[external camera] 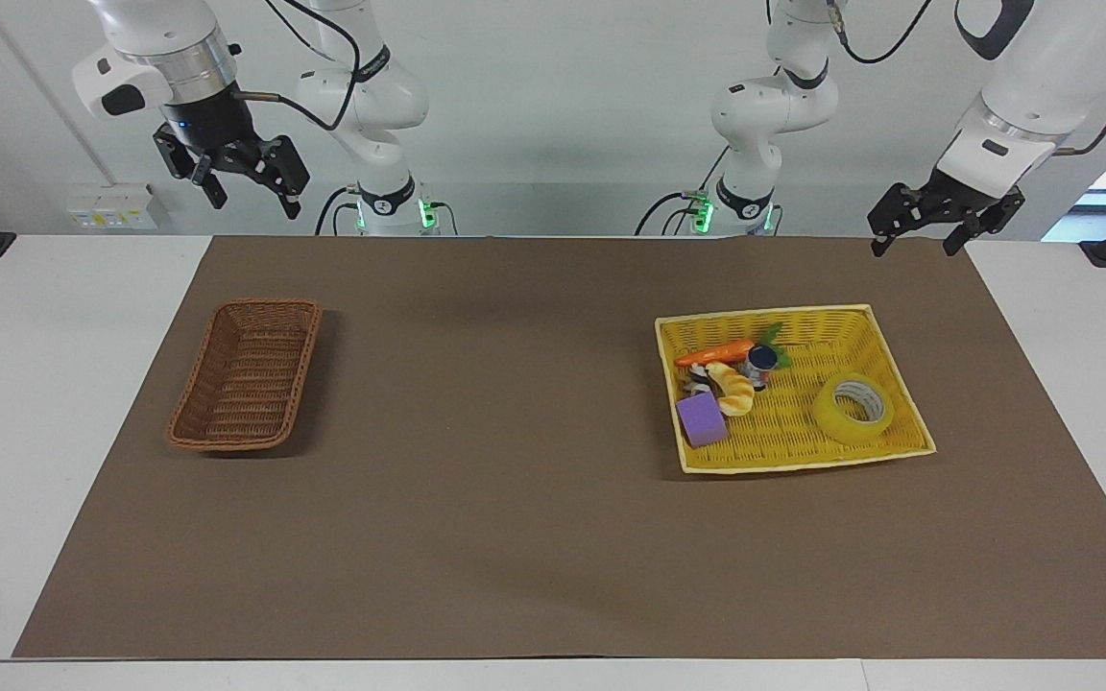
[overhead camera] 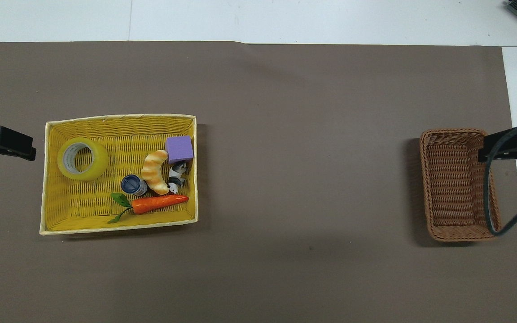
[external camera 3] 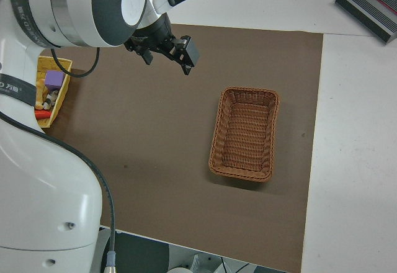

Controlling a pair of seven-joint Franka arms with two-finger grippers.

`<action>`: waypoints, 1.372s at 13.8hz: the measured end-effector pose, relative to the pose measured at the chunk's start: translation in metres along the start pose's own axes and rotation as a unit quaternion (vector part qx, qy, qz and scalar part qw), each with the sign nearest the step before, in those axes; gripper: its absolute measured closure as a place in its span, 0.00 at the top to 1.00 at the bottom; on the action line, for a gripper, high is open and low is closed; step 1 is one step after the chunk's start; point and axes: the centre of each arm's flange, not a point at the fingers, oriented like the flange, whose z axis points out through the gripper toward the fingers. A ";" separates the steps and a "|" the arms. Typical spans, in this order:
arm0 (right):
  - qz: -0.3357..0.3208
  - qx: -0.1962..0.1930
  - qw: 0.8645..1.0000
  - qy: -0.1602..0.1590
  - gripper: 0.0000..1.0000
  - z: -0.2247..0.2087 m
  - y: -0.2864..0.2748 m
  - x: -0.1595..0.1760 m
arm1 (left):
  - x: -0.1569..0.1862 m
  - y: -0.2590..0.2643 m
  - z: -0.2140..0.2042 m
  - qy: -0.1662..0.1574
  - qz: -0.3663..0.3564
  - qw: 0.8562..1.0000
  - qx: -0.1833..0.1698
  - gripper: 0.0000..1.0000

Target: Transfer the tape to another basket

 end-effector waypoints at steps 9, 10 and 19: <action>0.000 -0.001 1.000 0.000 1.00 0.000 0.001 0.000 | 0.000 -0.002 0.034 -0.010 -0.005 1.000 0.004 1.00; 0.000 -0.001 1.000 0.000 1.00 0.000 0.001 0.000 | 0.000 -0.005 0.039 -0.011 -0.007 1.000 0.004 1.00; 0.000 -0.001 1.000 0.000 1.00 0.000 0.001 0.000 | 0.012 -0.023 0.083 0.016 -0.025 1.000 0.001 1.00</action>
